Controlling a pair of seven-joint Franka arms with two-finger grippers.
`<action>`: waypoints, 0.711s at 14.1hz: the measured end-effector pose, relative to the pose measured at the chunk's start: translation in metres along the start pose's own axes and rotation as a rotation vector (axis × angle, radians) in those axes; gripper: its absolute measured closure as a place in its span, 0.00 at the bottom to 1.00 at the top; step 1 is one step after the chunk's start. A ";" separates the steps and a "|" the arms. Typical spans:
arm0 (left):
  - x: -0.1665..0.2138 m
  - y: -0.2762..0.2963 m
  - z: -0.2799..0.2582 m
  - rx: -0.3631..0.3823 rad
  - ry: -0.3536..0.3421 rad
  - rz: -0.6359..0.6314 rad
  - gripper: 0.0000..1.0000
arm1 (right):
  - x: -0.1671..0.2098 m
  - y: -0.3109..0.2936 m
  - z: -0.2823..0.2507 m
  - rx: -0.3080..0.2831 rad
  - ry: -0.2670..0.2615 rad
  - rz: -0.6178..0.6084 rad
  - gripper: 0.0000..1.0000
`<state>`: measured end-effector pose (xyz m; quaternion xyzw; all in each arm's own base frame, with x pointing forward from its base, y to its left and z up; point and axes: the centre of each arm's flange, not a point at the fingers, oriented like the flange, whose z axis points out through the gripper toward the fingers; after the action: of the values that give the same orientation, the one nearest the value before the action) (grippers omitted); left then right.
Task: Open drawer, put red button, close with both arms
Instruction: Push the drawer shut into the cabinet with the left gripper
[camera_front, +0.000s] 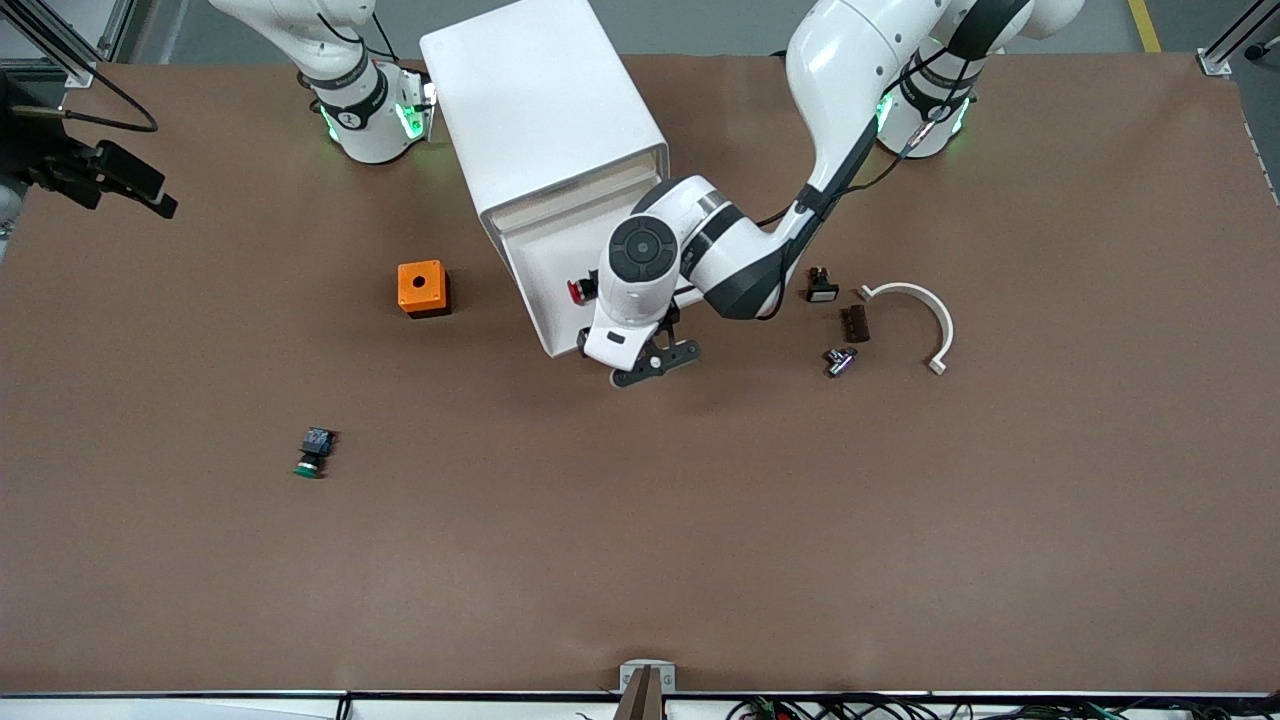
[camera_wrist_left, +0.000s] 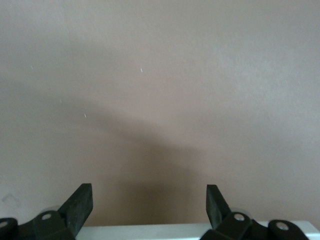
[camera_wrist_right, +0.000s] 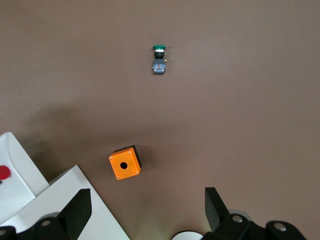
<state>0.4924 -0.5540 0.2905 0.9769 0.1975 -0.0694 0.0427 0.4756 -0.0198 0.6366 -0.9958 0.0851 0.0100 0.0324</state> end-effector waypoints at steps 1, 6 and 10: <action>-0.007 0.002 0.001 -0.002 -0.009 -0.007 0.00 | 0.000 -0.002 -0.003 0.000 0.006 -0.003 0.00; -0.043 0.013 0.003 -0.008 -0.048 -0.033 0.00 | 0.000 -0.011 -0.005 -0.002 0.011 0.013 0.00; -0.081 0.022 0.008 0.000 -0.058 -0.049 0.00 | 0.000 -0.014 -0.009 -0.001 0.020 0.019 0.00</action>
<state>0.4263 -0.6060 0.2960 0.9694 0.2198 -0.0986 0.0466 0.4778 -0.0064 0.6467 -0.9950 0.0950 0.0002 0.0309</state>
